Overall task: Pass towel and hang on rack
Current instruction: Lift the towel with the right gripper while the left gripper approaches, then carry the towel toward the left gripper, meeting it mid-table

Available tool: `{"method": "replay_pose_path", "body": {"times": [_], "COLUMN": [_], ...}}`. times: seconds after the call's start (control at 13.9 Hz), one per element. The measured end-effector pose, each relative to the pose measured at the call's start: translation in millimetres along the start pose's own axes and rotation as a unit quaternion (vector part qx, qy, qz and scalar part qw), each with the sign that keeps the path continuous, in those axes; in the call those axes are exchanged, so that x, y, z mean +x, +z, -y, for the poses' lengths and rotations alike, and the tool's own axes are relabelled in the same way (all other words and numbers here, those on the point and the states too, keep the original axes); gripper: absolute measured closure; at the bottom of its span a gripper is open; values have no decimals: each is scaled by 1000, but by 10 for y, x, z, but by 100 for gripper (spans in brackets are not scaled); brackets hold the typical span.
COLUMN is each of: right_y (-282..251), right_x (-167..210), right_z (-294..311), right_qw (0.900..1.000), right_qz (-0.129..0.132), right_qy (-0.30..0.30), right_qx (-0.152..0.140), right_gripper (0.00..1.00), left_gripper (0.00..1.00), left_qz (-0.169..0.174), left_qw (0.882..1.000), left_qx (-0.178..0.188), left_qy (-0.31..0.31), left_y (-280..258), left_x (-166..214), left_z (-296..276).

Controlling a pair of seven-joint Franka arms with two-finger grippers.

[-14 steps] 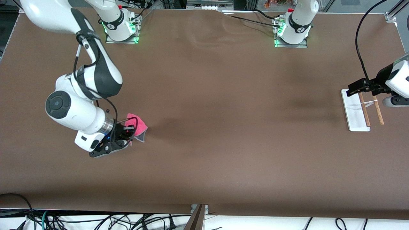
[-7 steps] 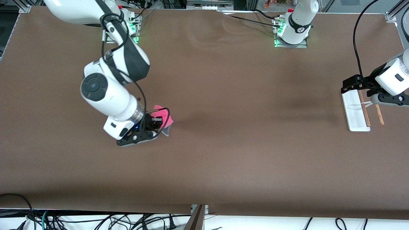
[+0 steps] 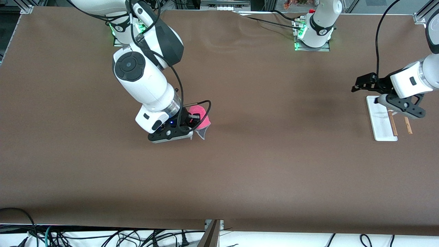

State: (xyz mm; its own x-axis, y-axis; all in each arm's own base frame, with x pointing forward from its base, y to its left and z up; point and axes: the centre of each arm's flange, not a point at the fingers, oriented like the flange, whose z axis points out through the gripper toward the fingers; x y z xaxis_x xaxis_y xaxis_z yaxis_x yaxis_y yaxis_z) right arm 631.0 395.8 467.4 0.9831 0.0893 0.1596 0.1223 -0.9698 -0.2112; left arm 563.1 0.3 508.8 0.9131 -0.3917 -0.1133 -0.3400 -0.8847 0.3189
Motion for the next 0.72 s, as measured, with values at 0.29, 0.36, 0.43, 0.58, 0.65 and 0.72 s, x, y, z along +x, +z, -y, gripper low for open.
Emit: {"method": "replay_pose_path", "body": {"times": [0.29, 0.36, 0.43, 0.58, 0.65, 0.72], "right_y": [-89, -110, -119, -126, -128, -131], "right_x": [-160, -227, -289, -369, -396, -426], "right_z": [536, 697, 822, 968, 1018, 1074], "right_qw": [998, 997, 997, 997, 997, 997], "right_qz": [-33, -40, -42, -44, -45, -47], "right_qy": [37, 44, 45, 40, 37, 33], "right_qx": [33, 42, 48, 54, 57, 60], "right_gripper": [94, 94, 94, 94, 94, 94], "left_gripper": [0, 0, 0, 0, 0, 0], "left_qz": [7, 6, 5, 6, 9, 15], "left_qw": [990, 986, 981, 970, 964, 960], "left_qx": [-116, -145, -174, -232, -255, -274], "left_qy": [75, 82, 83, 77, 73, 63], "left_y": [472, 620, 765, 1058, 1195, 1314], "left_x": [3, 2, 6, 66, 122, 182], "left_z": [-85, -113, -148, -253, -322, -392]}}
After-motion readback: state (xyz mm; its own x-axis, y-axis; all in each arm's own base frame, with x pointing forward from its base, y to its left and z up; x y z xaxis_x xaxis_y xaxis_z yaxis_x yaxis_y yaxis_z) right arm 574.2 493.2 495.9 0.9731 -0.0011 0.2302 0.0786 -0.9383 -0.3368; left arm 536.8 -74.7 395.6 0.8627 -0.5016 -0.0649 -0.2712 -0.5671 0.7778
